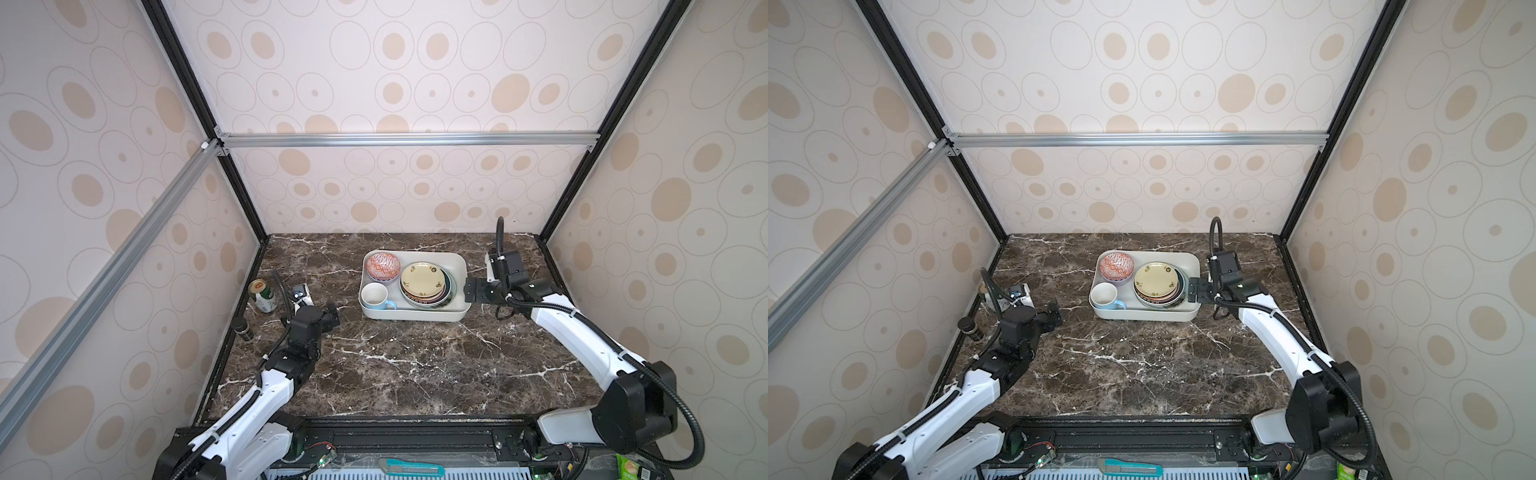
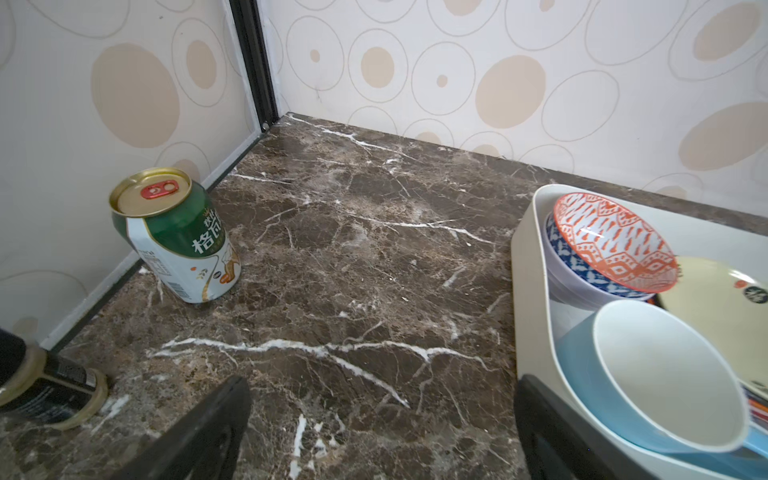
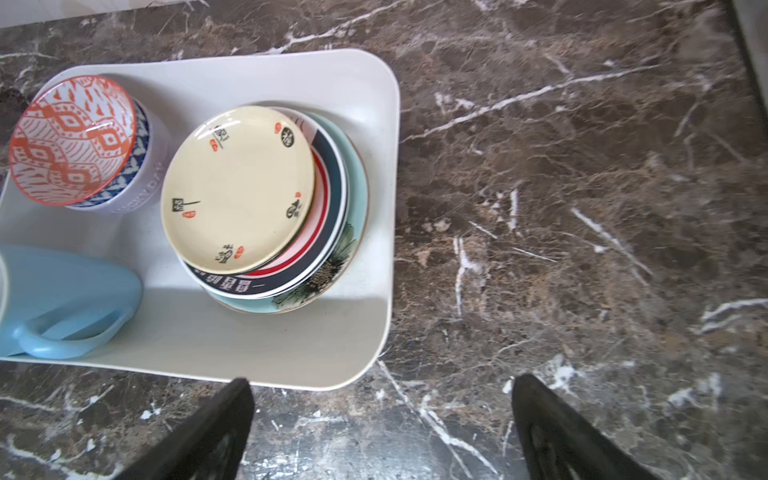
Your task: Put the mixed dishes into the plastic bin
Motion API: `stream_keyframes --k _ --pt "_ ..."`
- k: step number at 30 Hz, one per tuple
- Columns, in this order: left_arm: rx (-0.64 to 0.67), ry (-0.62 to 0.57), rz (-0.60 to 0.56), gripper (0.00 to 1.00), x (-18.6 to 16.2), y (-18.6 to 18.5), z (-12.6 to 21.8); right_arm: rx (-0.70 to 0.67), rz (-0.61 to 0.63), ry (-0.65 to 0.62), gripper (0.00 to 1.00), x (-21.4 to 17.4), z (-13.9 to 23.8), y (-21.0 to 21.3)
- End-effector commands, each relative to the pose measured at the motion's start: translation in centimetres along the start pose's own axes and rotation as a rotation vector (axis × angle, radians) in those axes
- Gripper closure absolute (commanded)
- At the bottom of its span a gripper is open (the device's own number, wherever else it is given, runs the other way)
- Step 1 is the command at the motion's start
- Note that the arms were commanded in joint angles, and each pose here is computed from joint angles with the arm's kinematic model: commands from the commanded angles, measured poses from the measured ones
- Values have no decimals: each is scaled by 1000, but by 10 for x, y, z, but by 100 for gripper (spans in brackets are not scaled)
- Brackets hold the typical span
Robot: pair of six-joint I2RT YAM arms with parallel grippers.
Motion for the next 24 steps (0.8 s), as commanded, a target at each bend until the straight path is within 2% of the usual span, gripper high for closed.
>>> stream_keyframes --k 1,8,13,18,24 --pt "51 -115 -87 1 14 0 -11 -49 40 43 0 -28 -17 -19" --pt "127 -168 -232 1 -4 14 -38 -123 100 -83 0 -52 -33 -33" --pt "105 -231 -175 1 -9 33 -49 -193 129 -192 0 -55 -34 -46" --pt "77 -315 -197 1 -1 36 -53 -208 90 -363 0 -53 -38 -63" --pt "0 -318 -126 1 -9 47 -60 -253 116 -425 0 -57 -67 -76"
Point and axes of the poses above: each gripper's point midway between its finger pads, its own z axis back along the fingers, its own y axis along the line the jaws close on, x = y × z, the point moved 5 cm from there along z, back along the fingers, and after that the axes turned 12 degrees about z, right-handed, at the moved point
